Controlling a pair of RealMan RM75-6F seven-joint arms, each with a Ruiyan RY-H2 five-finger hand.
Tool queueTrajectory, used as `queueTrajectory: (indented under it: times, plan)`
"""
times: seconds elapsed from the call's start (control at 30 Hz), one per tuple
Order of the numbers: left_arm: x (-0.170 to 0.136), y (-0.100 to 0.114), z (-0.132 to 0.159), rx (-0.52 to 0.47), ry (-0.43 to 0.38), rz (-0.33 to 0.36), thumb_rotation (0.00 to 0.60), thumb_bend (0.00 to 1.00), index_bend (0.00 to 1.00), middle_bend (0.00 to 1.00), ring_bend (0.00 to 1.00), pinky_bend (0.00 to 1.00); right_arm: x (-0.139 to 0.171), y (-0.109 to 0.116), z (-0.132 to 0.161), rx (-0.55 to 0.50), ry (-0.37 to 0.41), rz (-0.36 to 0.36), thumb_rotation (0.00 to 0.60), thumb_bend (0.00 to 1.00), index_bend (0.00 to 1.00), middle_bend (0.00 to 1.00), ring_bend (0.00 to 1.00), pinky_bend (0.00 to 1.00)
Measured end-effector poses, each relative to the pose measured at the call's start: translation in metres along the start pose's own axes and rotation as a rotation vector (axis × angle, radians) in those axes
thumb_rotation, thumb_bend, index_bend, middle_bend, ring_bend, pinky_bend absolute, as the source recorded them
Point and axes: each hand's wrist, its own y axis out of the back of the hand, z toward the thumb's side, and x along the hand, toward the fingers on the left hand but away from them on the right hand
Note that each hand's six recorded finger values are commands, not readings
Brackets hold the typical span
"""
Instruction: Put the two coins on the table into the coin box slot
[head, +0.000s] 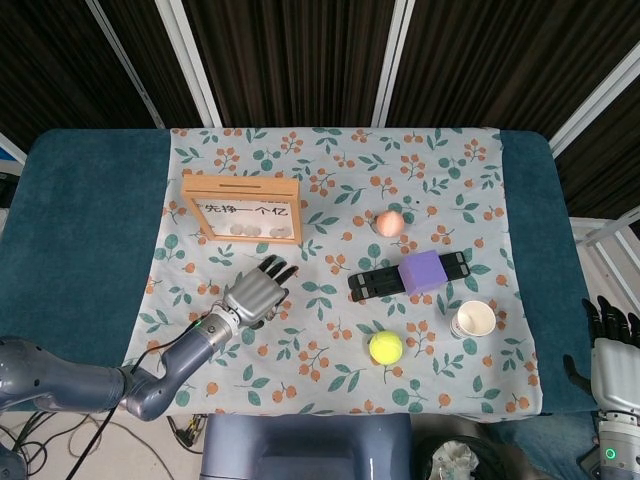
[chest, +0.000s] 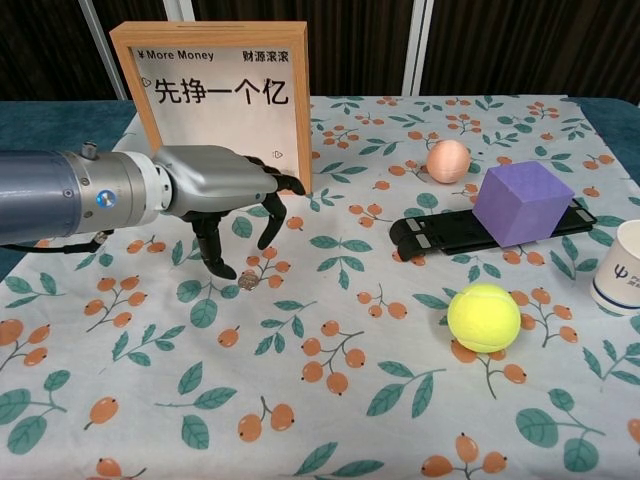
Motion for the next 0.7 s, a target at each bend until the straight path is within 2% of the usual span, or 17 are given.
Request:
queueTrajectory:
  times: [0.4,0.7]
  plan:
    - [0.011,-0.002,0.0,0.009,0.007,0.008,0.6,0.12,0.49,0.0,0.0,0.0,0.0,0.0,-0.001,0.0,-0.009,-0.001,0.6,0.41,0.1,0.04,0.08,0.0]
    - [0.016,-0.015,-0.003,0.017,0.02,-0.008,0.6,0.11,0.5,0.0,0.0,0.0,0.0,0.0,-0.002,0.0,-0.016,0.001,0.6,0.41,0.1,0.04,0.08,0.0]
